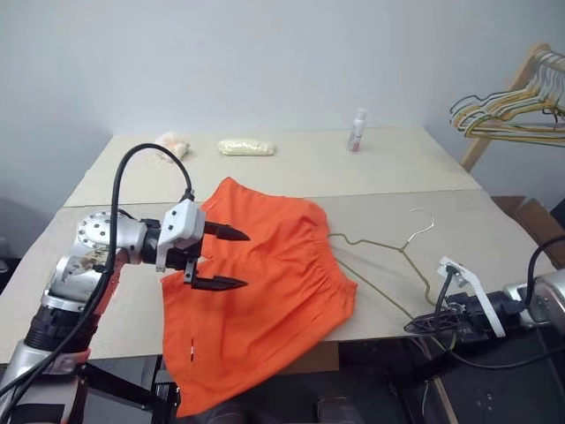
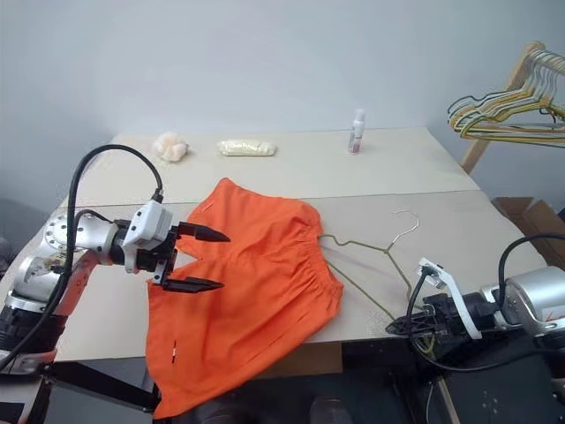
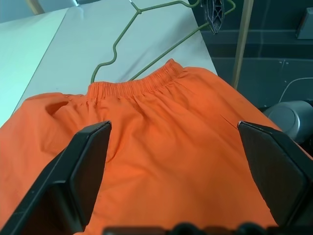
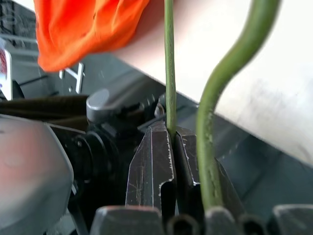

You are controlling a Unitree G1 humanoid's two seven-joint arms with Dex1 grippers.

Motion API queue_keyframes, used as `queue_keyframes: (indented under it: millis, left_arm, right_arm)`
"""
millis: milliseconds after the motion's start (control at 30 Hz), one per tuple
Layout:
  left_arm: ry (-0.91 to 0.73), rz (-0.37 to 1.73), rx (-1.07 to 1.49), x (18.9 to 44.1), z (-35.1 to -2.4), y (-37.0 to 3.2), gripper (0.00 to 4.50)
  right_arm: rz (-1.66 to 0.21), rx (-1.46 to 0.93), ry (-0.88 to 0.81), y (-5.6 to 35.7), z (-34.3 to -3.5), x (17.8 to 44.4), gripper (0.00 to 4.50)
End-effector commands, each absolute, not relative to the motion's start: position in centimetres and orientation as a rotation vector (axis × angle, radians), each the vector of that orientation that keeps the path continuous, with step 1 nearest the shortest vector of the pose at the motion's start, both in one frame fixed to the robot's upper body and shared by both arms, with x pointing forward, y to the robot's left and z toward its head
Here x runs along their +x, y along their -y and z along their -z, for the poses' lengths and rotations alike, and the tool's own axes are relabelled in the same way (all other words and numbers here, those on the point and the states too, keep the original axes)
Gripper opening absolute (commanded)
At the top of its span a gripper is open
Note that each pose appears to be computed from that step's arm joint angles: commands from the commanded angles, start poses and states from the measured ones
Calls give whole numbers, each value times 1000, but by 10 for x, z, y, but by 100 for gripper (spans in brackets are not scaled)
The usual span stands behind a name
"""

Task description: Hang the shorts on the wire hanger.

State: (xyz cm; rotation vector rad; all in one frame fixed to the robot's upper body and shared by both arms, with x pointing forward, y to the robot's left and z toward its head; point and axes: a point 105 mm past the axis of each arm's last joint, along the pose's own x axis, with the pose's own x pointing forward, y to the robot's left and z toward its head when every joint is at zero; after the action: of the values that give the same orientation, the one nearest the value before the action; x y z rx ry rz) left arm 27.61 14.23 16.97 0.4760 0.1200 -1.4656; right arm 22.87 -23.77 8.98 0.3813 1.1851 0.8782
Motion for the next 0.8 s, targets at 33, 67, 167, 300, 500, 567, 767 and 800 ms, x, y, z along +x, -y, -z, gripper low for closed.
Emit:
queue_keyframes:
  millis: [33, 67, 167, 300, 500, 567, 767, 800]
  left_arm:
    - [-85, 1452, 498, 274, -181, -145, 449]
    - [-85, 1454, 499, 274, -181, -145, 449]
    - [-85, 1456, 505, 274, -180, -144, 449]
    - [-85, 1455, 513, 274, -180, -144, 449]
    - [-90, 1441, 531, 272, -179, -147, 449]
    - [-90, 1438, 534, 271, -178, -147, 449]
    - [-90, 1428, 542, 270, -177, -149, 449]
    - [-90, 1427, 542, 269, -177, -149, 449]
  right_arm:
    - [-969, 353, -1156, 230, -107, 226, 0]
    - [-988, 350, -1185, 228, -106, 222, 0]
    - [-1002, 319, -1263, 225, -99, 216, 0]
    - [-989, 338, -1325, 222, -93, 221, 0]
    - [-916, 323, -1380, 221, -79, 237, 0]
    - [-886, 318, -1394, 223, -76, 240, 0]
    - [-860, 400, -1311, 221, -81, 262, 0]
    - [-873, 405, -1300, 218, -83, 264, 0]
